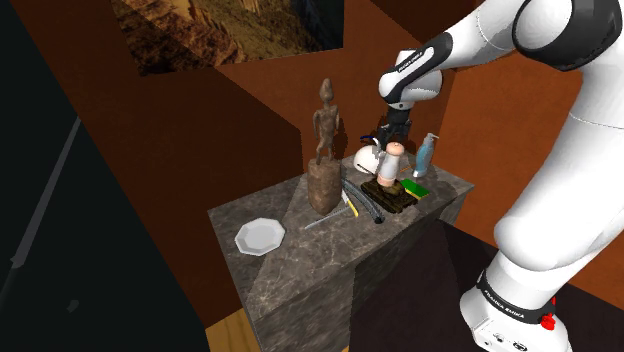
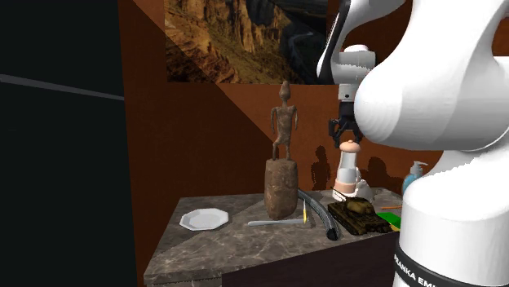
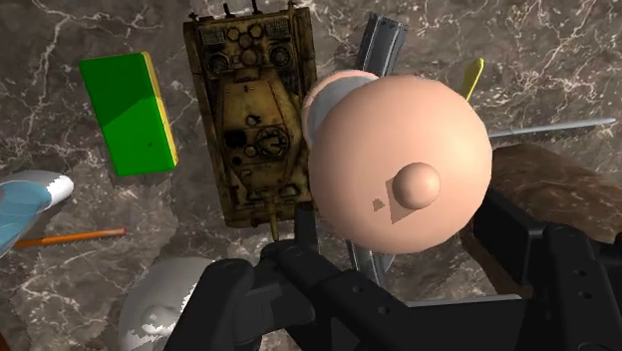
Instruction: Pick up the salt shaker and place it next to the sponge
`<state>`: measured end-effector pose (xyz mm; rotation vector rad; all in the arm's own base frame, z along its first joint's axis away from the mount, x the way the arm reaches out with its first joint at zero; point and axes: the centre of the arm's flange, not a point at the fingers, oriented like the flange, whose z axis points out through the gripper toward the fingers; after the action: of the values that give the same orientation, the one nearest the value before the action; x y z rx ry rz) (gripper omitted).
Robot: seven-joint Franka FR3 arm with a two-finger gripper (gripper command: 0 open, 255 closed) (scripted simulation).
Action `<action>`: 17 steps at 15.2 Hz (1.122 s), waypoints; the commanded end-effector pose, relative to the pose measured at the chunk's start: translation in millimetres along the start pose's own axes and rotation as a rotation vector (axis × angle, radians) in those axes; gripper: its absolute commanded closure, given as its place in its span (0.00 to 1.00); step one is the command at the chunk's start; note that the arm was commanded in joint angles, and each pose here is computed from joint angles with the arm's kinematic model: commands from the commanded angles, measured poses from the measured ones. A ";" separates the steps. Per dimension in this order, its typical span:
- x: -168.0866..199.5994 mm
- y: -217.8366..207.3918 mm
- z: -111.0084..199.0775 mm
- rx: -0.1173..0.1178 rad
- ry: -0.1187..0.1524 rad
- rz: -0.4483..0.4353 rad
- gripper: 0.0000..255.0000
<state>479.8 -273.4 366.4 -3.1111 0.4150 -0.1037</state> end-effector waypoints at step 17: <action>4.5 234.5 39.0 0.000 0.000 -0.002 1.00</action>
<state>429.3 -487.2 327.3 -3.1117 0.4142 -0.1024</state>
